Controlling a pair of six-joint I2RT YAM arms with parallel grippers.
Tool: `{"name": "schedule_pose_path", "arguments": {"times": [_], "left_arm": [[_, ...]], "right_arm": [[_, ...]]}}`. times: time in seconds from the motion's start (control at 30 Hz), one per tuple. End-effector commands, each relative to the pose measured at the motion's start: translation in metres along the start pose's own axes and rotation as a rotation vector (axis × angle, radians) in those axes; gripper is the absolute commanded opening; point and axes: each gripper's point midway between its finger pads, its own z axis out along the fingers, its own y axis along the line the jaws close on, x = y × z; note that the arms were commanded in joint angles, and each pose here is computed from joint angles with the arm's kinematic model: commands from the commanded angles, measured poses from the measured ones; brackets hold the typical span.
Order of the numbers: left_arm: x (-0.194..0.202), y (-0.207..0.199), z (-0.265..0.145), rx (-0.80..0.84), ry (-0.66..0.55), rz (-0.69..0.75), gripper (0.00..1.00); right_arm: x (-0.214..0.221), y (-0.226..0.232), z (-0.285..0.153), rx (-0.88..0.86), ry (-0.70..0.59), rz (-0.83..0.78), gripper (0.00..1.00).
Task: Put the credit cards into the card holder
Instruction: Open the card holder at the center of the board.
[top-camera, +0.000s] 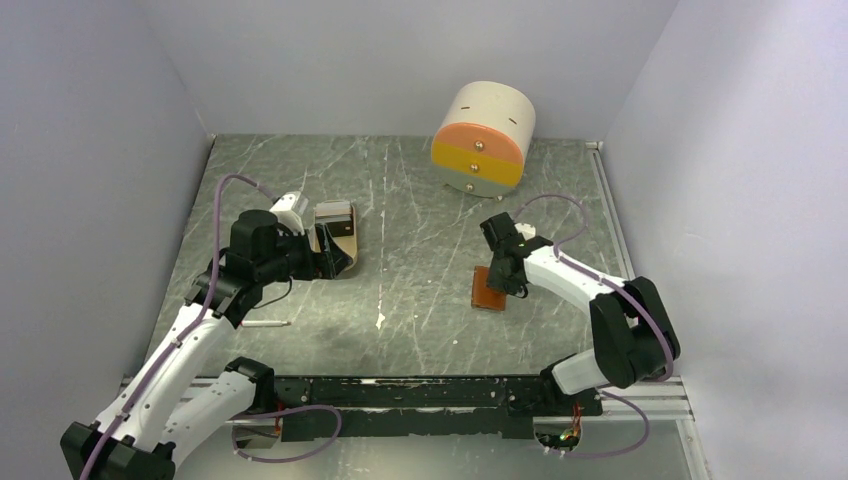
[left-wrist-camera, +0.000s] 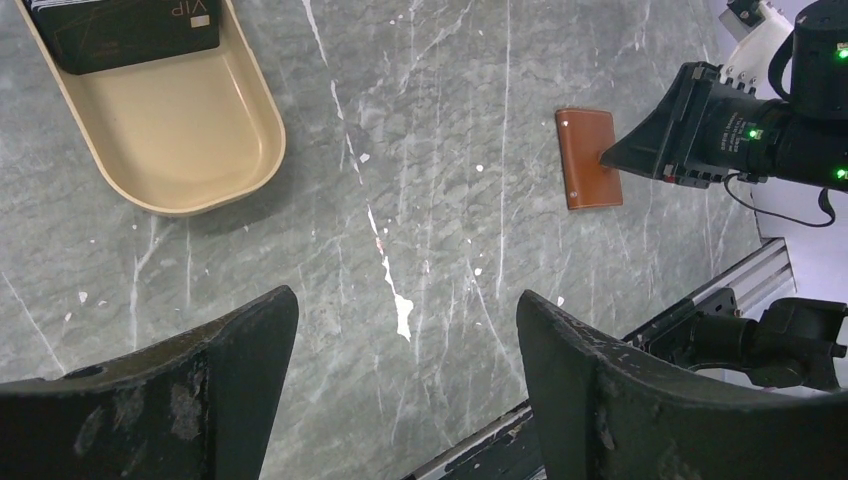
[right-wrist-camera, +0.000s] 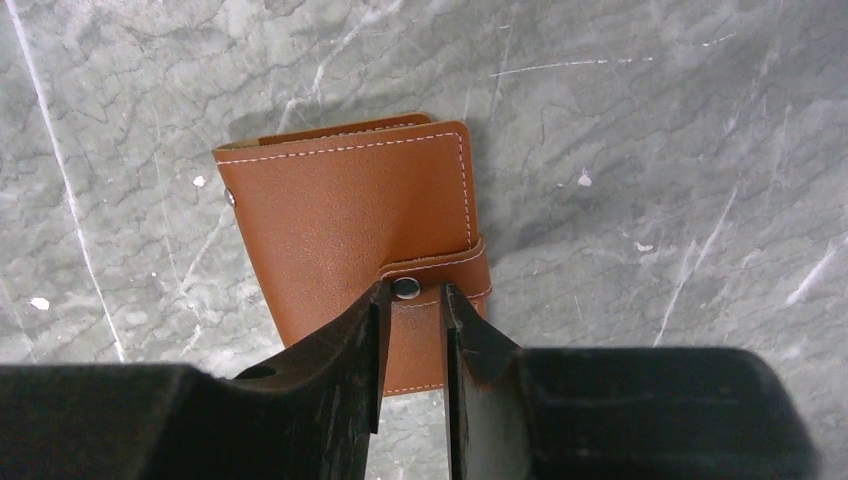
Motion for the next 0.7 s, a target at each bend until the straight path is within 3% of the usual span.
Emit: {"name": "schedule_pose_path", "arguments": {"times": [0.0, 0.2, 0.47, 0.57, 0.67], "left_arm": [[-0.002, 0.005, 0.001, -0.024, -0.016, -0.026, 0.84], [0.003, 0.006, 0.007, -0.028, 0.011, -0.062, 0.81], [0.001, 0.006, 0.007, -0.037, 0.018, -0.075, 0.79], [0.000, 0.004, 0.007, -0.030, 0.017, -0.078, 0.79], [0.001, 0.003, 0.008, -0.022, 0.021, -0.081, 0.79]], "right_arm": [[0.002, 0.000, 0.007, 0.003, 0.001, -0.006, 0.27], [-0.003, 0.005, 0.006, -0.002, -0.026, -0.059, 0.00], [-0.019, 0.012, -0.014, -0.023, -0.105, -0.091, 0.00], [-0.018, 0.004, -0.011, 0.028, -0.100, -0.086, 0.21], [-0.015, 0.003, -0.006, 0.044, -0.081, -0.094, 0.31]]}}
